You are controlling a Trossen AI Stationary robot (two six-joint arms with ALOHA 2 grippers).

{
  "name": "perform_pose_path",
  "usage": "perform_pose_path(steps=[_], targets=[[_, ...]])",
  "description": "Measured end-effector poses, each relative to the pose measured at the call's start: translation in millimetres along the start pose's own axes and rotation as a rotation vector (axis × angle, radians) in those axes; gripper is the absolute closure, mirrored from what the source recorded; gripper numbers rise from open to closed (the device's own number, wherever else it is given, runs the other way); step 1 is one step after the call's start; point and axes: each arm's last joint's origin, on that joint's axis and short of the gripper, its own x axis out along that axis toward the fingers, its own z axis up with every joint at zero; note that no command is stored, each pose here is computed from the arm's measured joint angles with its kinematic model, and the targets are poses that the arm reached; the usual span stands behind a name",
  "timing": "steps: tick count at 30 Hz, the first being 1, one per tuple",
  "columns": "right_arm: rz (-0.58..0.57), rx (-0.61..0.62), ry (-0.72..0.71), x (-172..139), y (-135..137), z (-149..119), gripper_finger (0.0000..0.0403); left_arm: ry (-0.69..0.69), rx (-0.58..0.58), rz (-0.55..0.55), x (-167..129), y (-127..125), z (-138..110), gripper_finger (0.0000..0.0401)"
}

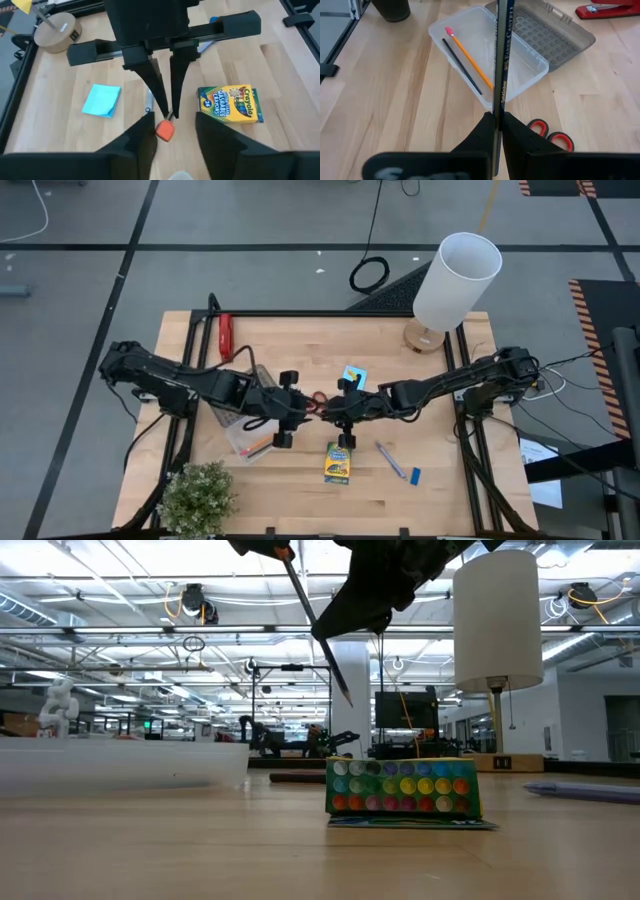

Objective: Pack school essentials
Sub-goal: Put the black pencil into the supply box

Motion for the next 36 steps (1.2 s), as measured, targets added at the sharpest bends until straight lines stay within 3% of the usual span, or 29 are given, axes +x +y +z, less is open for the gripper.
perform_pose_path(steps=[6,11,18,23,30,36], targets=[[0.002,-0.003,0.002,0.0,0.0,-0.3,0.0391,0.0,0.002,-0.009,0.1,0.0,0.0,0.0334],[0.003,-0.006,0.004,0.0,0.3,-0.5,0.0386,0.0,0.002,-0.015,0.1,-0.2,0.0,0.0366],[0.001,-0.005,-0.016,0.1,0.2,1.4,0.0345,0.01,0.001,-0.024,0.0,-0.6,-1.1,0.035],[0.001,-0.004,-0.023,-2.8,-0.2,2.9,0.0291,0.041,-0.015,-0.027,-0.1,-1.0,-4.2,0.0361],[-0.001,0.018,0.035,-32.7,-4.1,4.3,0.02,0.131,-0.075,0.057,-4.2,-9.3,-14.0,0.0361],[-0.005,0.047,0.108,-63.5,-4.8,0.8,0.0171,0.107,-0.098,0.104,-25.5,-33.1,-17.2,0.0367]])
